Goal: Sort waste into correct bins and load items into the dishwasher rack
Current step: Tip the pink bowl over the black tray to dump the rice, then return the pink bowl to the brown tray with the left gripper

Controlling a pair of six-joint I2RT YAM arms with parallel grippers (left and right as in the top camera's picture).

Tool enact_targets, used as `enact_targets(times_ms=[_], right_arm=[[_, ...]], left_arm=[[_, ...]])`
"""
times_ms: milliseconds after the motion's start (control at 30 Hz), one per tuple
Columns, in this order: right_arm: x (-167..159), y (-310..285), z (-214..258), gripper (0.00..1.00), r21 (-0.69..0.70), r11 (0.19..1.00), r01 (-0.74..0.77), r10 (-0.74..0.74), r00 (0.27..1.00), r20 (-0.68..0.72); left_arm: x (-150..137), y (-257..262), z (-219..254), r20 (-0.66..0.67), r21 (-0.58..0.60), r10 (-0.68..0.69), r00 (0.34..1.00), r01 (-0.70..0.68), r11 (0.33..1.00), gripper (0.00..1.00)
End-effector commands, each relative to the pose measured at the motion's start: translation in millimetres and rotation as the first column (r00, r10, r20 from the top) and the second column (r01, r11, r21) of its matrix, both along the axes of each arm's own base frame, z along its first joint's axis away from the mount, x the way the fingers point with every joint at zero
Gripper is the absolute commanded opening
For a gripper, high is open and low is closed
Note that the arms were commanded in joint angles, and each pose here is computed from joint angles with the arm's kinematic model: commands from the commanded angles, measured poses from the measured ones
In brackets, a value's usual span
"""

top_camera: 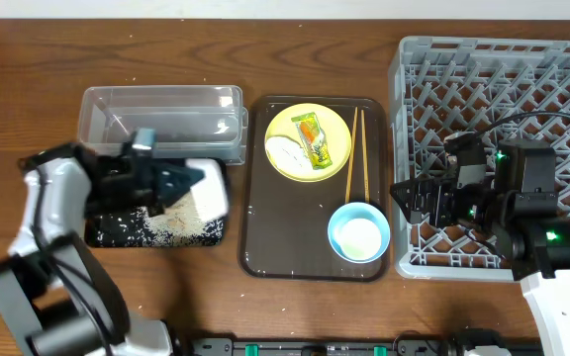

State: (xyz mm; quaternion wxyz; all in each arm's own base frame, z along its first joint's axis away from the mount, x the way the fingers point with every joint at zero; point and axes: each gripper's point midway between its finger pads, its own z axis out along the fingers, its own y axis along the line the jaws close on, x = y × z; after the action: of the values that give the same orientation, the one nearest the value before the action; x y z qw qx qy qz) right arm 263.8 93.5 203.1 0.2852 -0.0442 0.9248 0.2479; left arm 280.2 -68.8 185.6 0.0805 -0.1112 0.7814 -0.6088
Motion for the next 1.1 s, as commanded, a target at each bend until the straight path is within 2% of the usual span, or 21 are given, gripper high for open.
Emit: enact_targets(times_ms=[0, 33, 100, 167, 367, 467, 500, 567, 667, 733, 933, 1000, 1067], right_arm=[[4, -2, 11, 0.99, -0.002, 1.000, 0.006, -0.006, 0.999, 0.038], [5, -2, 12, 0.99, -0.002, 1.000, 0.006, -0.006, 0.999, 0.041], [6, -2, 12, 0.99, -0.002, 1.000, 0.006, -0.006, 0.999, 0.045], [5, -2, 12, 0.99, -0.002, 1.000, 0.006, -0.006, 0.999, 0.044], [3, -2, 10, 0.99, -0.002, 1.000, 0.006, -0.006, 0.999, 0.032], [2, -2, 9, 0.99, -0.003, 1.000, 0.006, -0.006, 1.000, 0.025], [2, -2, 9, 0.99, -0.003, 1.000, 0.006, -0.006, 1.000, 0.024], [1, -2, 9, 0.99, -0.003, 1.000, 0.006, -0.006, 1.000, 0.021], [1, -2, 8, 0.99, -0.003, 1.000, 0.006, -0.006, 1.000, 0.018], [1, -2, 8, 0.99, -0.003, 1.000, 0.006, -0.006, 1.000, 0.017], [1, -2, 9, 0.99, -0.003, 1.000, 0.006, -0.006, 1.000, 0.020], [1, -2, 8, 0.99, -0.003, 1.000, 0.006, -0.006, 1.000, 0.019], [1, -2, 8, 0.99, -0.003, 1.000, 0.006, -0.006, 1.000, 0.019]], left_arm=[[-17, -25, 5, 0.036, 0.212, -0.135, 0.990, 0.124, 0.969, 0.06], [-19, -30, -1, 0.009, 0.288, -0.153, 0.988, 0.144, 0.947, 0.06], [-21, -40, -20, -0.042, 0.502, -0.171, 0.984, 0.169, 0.848, 0.06], [-22, -51, -30, -0.047, 0.630, -0.187, 0.981, 0.175, 0.757, 0.06], [-20, -100, -62, -0.030, 0.847, -0.244, 0.969, 0.154, 0.509, 0.06], [-24, -116, -84, -0.052, 0.906, -0.260, 0.964, 0.155, 0.394, 0.08], [-25, -121, -91, -0.058, 0.914, -0.264, 0.963, 0.157, 0.373, 0.10], [-26, -134, -101, -0.062, 0.917, -0.279, 0.958, 0.166, 0.363, 0.17], [-26, -143, -101, -0.055, 0.909, -0.262, 0.963, 0.157, 0.387, 0.43], [-27, -153, -91, -0.046, 0.885, -0.272, 0.961, 0.165, 0.435, 0.58], [-24, -187, -48, 0.047, 0.797, -0.325, 0.945, 0.161, 0.582, 0.65], [-27, -197, -45, 0.060, 0.781, -0.347, 0.936, 0.172, 0.601, 0.65], [-32, -204, -49, 0.060, 0.785, -0.375, 0.925, 0.188, 0.590, 0.66]])
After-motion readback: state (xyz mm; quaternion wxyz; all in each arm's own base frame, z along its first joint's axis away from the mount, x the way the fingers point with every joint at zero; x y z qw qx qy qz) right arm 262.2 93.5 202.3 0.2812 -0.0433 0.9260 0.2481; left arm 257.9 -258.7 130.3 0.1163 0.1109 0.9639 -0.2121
